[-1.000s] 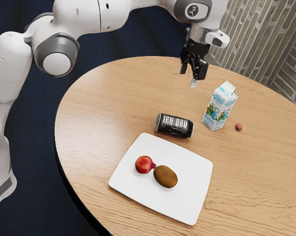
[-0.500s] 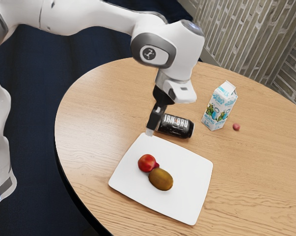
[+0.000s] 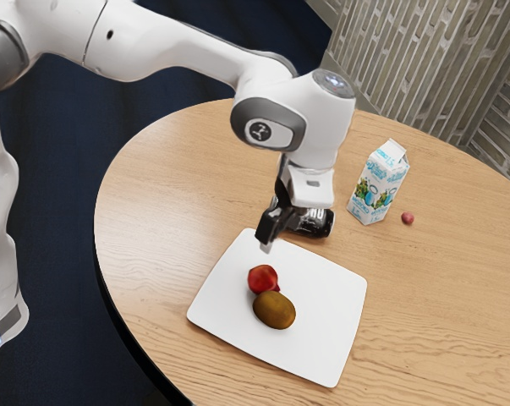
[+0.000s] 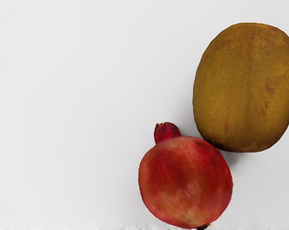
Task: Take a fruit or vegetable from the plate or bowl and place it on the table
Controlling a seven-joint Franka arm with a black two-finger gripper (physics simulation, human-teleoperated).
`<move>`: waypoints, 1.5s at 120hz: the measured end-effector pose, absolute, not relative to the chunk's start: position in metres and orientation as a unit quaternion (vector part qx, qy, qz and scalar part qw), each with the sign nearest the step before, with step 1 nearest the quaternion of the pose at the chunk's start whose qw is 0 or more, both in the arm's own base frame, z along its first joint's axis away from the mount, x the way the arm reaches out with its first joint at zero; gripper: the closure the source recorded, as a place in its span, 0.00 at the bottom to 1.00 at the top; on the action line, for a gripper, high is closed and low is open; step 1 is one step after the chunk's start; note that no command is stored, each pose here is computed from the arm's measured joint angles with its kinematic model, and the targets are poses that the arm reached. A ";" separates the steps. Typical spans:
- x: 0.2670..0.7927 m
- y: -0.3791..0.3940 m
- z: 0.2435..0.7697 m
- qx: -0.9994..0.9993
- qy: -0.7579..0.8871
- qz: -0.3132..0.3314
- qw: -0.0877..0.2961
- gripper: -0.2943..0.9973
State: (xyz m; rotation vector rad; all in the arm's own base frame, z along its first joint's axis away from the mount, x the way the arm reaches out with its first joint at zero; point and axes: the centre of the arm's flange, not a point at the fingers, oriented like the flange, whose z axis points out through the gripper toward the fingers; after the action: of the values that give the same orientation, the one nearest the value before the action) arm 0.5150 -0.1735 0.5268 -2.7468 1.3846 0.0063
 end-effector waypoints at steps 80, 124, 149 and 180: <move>0.532 -0.174 0.459 -0.848 0.528 0.044 0.018 0.23; 0.530 -0.193 0.439 -0.810 0.583 0.060 0.011 0.23; 0.534 -0.189 0.428 -0.800 0.596 0.066 0.005 0.23; 0.535 -0.191 0.422 -0.789 0.610 0.069 0.002 0.23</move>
State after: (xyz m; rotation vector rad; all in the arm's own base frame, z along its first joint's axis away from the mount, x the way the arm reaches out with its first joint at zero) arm 0.5354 -0.1906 0.4222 -2.4761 1.9141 0.2156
